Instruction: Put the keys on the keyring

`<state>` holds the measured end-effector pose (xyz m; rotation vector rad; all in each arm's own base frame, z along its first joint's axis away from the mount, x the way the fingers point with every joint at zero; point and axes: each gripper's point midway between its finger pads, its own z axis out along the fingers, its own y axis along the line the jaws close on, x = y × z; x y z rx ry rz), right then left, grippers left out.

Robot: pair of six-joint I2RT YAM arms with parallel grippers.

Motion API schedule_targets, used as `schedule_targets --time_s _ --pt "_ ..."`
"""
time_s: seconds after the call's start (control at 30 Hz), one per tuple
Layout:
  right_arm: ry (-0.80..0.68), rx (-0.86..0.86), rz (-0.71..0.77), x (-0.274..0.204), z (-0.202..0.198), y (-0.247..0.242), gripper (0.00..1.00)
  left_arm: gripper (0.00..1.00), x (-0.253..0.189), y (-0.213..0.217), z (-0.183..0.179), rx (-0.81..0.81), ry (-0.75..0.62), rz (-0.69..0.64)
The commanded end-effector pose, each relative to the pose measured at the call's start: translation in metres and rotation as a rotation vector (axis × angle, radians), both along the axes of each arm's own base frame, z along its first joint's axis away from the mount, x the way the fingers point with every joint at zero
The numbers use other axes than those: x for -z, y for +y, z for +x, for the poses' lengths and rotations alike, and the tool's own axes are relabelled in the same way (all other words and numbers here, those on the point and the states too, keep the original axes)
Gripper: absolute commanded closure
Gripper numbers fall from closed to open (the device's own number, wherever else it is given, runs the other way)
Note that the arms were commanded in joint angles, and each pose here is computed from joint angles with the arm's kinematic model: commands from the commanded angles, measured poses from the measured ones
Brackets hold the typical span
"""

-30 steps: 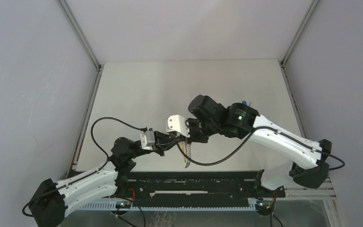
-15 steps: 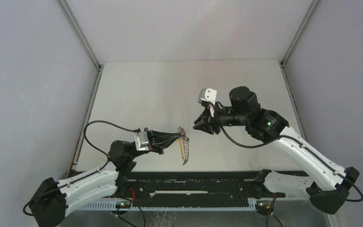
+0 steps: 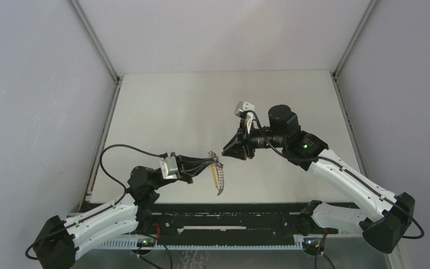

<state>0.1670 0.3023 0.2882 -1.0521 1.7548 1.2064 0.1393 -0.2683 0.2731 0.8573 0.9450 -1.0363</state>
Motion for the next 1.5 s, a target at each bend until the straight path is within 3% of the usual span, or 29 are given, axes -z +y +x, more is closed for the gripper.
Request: schedule_targets --time_s 0.0,1.07,1.33,1.47 --pt "0.015 -0.026 0.121 -0.025 -0.008 0.005 0.75 1.00 -0.032 0.006 0.004 -0.053 -0.074 -0.061" --pt "0.082 -0.056 0.063 0.007 -0.011 0.020 0.80 1.00 -0.046 0.012 0.006 -0.083 -0.092 -0.113" --pt "0.084 -0.070 0.065 0.008 -0.012 0.022 0.87 1.00 -0.048 0.012 0.006 -0.081 -0.094 -0.121" --pt "0.081 -0.073 0.066 0.008 -0.012 0.022 0.95 1.00 -0.048 0.012 0.006 -0.077 -0.096 -0.120"
